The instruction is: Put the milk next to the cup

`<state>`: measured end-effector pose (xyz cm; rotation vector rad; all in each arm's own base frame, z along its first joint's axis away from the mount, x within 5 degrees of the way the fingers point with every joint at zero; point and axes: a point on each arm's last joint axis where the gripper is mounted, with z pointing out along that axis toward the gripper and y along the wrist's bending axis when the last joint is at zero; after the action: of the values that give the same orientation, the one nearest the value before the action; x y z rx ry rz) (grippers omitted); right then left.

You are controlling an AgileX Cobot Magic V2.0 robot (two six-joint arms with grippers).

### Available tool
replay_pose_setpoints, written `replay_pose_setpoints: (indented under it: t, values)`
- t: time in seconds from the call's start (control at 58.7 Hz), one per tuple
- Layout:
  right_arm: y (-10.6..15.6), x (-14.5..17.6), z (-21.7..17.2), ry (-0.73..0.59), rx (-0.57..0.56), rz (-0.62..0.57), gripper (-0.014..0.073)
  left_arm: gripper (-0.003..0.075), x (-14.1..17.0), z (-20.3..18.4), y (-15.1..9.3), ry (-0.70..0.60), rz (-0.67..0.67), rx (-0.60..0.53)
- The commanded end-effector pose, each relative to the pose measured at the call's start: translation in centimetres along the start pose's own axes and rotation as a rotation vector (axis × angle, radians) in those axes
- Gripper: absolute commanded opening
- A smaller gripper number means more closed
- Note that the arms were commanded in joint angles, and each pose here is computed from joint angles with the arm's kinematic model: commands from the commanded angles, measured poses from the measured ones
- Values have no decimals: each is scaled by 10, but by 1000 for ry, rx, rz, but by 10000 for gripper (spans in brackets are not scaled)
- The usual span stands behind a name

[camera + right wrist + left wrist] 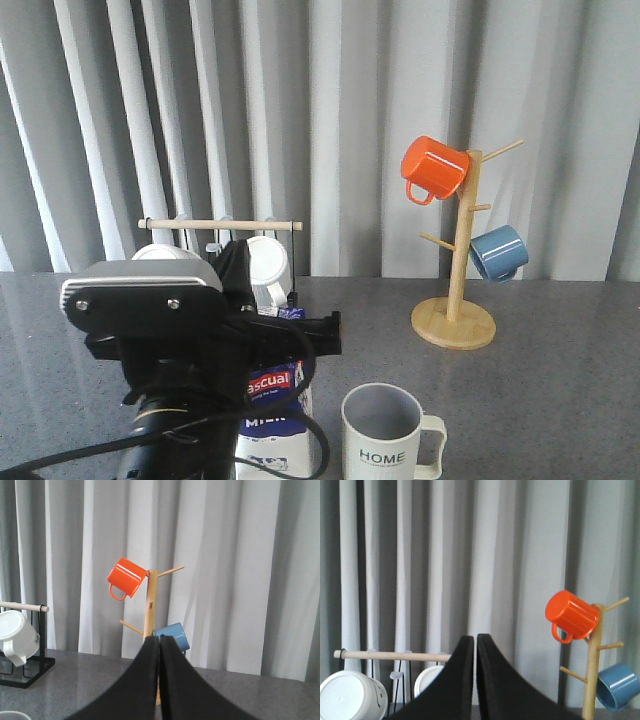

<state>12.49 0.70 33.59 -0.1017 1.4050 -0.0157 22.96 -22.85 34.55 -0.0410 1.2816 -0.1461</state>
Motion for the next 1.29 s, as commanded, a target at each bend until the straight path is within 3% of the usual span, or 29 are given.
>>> replay_pose_setpoints:
  t: [0.0, 0.102, 0.187, 0.307, 0.375, 0.443, 0.528, 0.664, 0.733, 0.886, 1.022, 1.141, 1.278]
  values:
    - [-1, -15, 0, -95, 3, -12, -8, -8, -39, -3, 14, -209, -45, -120]
    - [-1, -15, 0, -95, 3, -12, -8, -8, -39, -3, 13, -215, -53, -111]
    - [-1, -15, 0, -95, 3, -12, -8, -8, -48, -6, 5, -300, -156, -8]
    - [-1, -15, 0, -95, 3, -12, -8, -8, -68, -18, -18, -515, -187, 288]
    - [-1, -15, 0, -95, 3, -12, -8, -8, -77, -31, -34, -624, -200, 523]
    - [-1, -15, 0, -95, 3, -12, -9, -8, -78, -35, -41, -638, -234, 672]
    - [-1, -15, 0, -95, 3, -12, -9, -8, -70, -34, -49, -500, -295, 791]
    - [-1, -16, 0, -98, 1, -13, -9, -8, -54, -28, -48, -57, -276, 787]
    - [-1, -16, 0, -98, 1, -13, -9, -8, -56, -29, -38, 98, -248, 770]
    - [-1, -16, 0, -98, 1, -13, -10, -8, -104, -38, 7, 79, -143, 747]
    - [-1, -16, 0, -98, 1, -13, -8, -8, -144, -44, 69, 60, -125, 629]
    - [-1, -16, 0, -98, 1, -13, -8, -8, -154, -52, 115, 152, -92, 486]
    - [-1, -16, 0, -98, 1, -13, -8, -8, -141, -69, 157, 242, -54, 295]
